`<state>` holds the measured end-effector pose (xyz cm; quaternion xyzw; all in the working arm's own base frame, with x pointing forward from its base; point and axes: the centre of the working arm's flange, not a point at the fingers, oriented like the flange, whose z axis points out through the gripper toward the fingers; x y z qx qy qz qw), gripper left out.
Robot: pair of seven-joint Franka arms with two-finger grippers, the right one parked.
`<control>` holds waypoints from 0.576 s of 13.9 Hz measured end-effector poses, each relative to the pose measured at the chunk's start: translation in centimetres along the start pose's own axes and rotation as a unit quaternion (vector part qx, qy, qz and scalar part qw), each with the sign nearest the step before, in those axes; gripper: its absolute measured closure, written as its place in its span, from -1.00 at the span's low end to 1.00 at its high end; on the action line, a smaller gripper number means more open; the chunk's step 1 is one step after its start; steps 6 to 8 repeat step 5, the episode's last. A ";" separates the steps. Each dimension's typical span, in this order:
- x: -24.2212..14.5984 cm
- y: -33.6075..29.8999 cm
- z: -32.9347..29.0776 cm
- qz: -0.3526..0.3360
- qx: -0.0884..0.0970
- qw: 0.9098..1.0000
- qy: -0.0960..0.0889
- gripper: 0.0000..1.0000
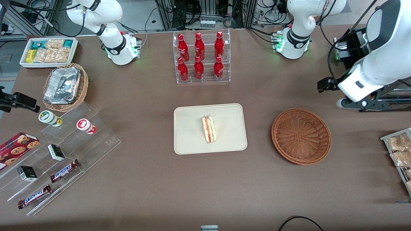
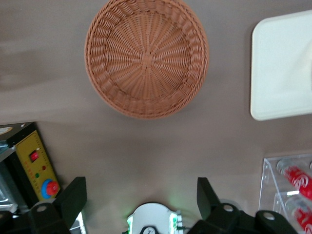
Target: Place sandwich from basket to tray
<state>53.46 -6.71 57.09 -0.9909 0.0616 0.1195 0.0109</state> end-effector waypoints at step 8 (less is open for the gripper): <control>-1.9 -3.5 -2.8 -0.015 -0.006 1.000 0.012 -1.00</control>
